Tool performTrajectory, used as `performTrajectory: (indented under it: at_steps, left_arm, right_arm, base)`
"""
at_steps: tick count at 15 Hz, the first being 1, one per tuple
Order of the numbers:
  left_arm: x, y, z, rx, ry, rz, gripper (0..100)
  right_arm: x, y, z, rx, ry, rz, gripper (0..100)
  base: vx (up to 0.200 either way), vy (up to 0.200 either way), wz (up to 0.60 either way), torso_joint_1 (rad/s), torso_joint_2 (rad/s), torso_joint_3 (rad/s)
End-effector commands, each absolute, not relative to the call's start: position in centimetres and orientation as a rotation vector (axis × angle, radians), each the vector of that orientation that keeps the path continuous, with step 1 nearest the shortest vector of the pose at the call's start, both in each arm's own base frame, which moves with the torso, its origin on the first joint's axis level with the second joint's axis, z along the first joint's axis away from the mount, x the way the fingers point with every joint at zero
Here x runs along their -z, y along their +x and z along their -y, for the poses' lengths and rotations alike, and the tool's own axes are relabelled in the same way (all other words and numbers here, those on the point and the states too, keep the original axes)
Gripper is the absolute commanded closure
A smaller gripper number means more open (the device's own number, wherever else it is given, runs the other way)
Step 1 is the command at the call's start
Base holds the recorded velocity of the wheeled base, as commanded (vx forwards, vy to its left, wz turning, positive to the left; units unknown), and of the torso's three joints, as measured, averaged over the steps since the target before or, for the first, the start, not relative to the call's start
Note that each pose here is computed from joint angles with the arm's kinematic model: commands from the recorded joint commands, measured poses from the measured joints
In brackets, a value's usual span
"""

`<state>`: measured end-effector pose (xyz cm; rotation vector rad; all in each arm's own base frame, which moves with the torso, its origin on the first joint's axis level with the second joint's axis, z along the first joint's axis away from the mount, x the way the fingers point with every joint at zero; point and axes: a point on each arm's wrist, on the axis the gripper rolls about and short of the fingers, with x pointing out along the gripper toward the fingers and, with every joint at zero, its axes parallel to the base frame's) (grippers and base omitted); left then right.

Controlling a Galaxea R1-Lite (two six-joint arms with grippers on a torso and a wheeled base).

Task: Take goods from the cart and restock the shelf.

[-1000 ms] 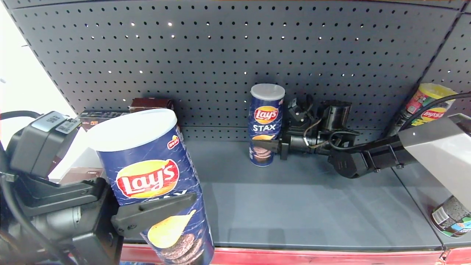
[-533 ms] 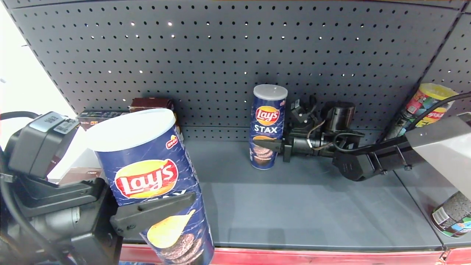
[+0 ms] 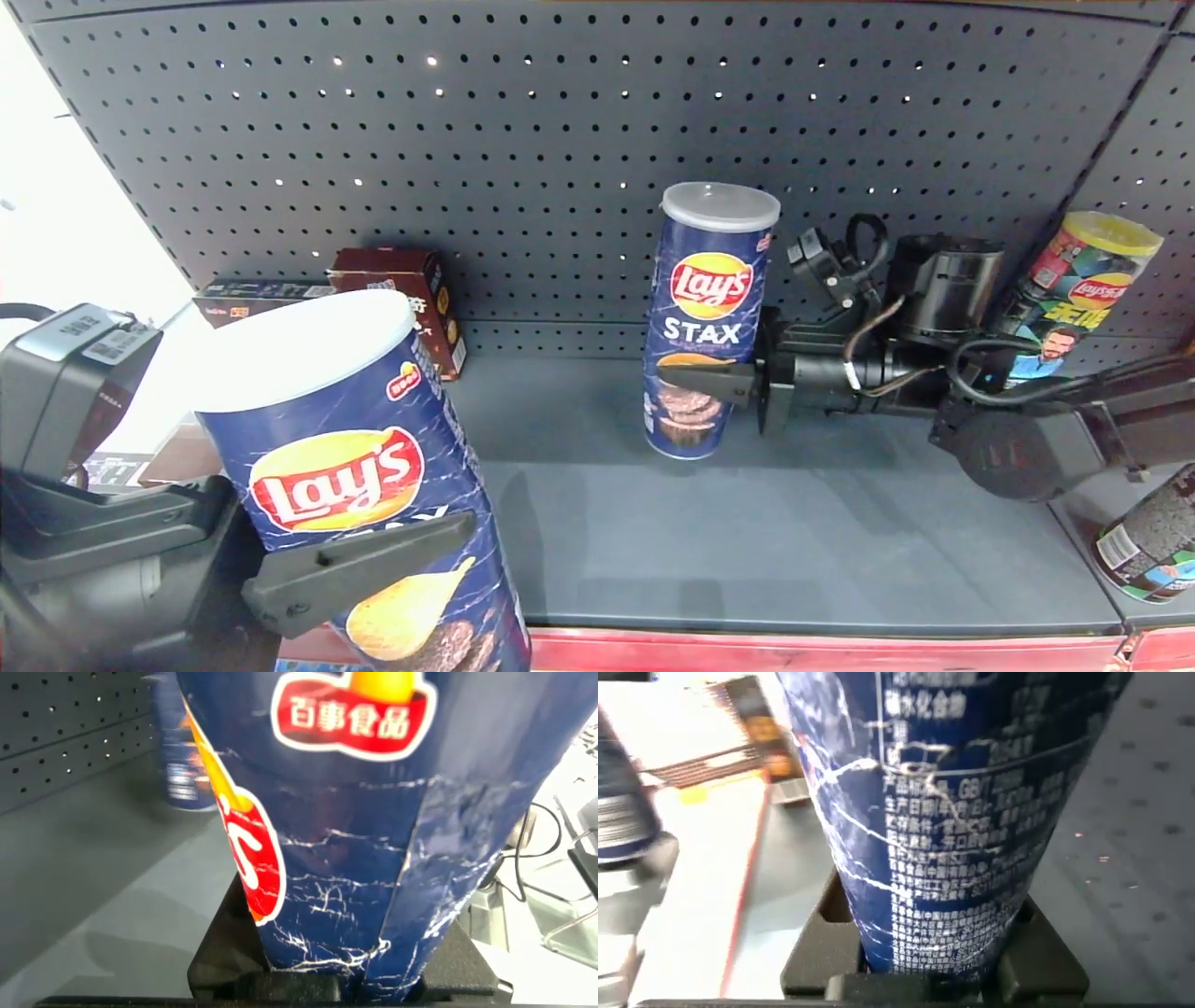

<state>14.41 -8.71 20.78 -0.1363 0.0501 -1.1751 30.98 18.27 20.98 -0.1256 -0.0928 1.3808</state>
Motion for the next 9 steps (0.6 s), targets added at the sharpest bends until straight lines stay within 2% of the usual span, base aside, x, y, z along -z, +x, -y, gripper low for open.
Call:
performTrajectory:
  at_steps: [1,4,9]
  left_arm:
    - [-20.9,14.3,8.7,1.175,-0.136,-0.042,100]
    - [-21.0,14.4,8.7,1.173,-0.136,-0.039,100]
    - [-20.9,14.5,8.6,1.167,-0.137,-0.045,100]
  right_arm:
    - [-22.1,25.1,-17.3,-1.419,-0.133,0.129,100]
    - [-19.4,21.3,-16.3,-1.428,-0.127,0.09,100]
    - [-15.1,21.1,-15.8,-1.421,-0.122,0.034,100]
  base:
    - [0.0,0.0,0.0,0.0,0.0,0.0]
    - [0.0,0.0,0.0,0.0,0.0,0.0]
    - [0.0,0.0,0.0,0.0,0.0,0.0]
